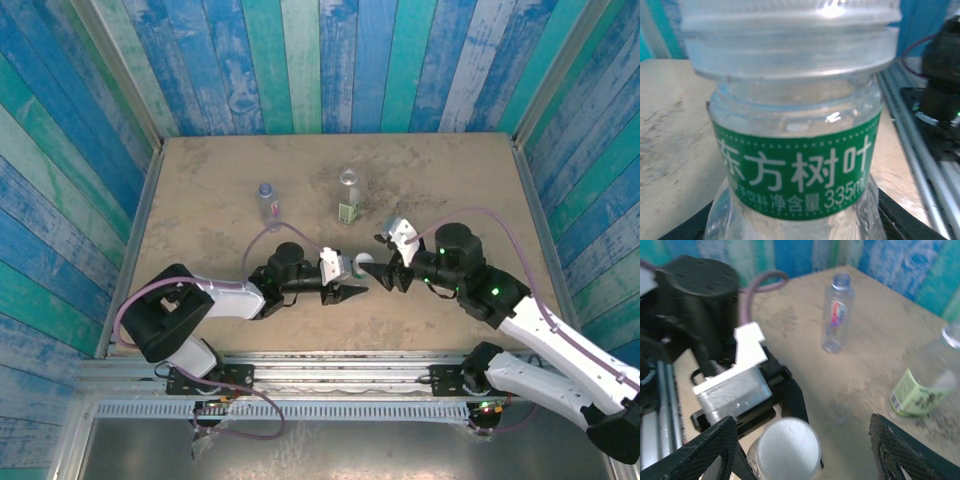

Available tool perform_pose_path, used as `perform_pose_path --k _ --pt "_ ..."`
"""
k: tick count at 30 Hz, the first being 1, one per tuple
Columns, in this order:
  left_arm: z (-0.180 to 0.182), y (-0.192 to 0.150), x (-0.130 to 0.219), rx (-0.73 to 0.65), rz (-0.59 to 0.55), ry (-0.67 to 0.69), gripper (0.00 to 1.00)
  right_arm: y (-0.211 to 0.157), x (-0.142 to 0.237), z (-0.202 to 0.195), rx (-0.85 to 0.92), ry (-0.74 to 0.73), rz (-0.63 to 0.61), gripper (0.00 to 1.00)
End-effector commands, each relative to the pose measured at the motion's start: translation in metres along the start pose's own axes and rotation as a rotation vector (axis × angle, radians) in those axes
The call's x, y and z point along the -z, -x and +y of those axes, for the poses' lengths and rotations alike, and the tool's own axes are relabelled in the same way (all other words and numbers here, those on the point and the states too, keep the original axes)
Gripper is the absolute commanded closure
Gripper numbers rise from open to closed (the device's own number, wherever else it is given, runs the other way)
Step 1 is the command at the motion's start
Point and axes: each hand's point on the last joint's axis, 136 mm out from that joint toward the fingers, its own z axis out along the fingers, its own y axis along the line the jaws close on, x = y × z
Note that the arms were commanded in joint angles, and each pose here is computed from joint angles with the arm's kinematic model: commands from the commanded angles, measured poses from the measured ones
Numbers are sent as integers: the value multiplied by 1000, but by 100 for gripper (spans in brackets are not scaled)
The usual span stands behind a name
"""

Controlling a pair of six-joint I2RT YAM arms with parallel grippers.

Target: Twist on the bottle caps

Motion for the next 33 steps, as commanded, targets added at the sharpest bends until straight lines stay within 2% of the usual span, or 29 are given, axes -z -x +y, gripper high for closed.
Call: perform_pose_path --k 1,4,10,17,23,29,33 --pt "-25 25 7 -72 -61 -151 53 1 8 28 100 161 -6 27" --pt "-33 33 9 -86 -86 -196 53 1 6 34 87 207 -4 27" --pt "-36 39 11 -108 -102 -213 53 -10 -5 40 47 272 41 35" --pt "-34 38 10 -108 -98 -202 53 -16 -15 42 30 311 69 57" --pt "-9 47 12 -88 -142 -32 53 -15 -21 32 -1 254 62 66" --pt "28 55 9 -54 -166 155 53 -13 -35 2 -143 78 24 66" --pt "37 53 8 -47 -161 197 53 -21 -38 -10 -175 -7 17 65"
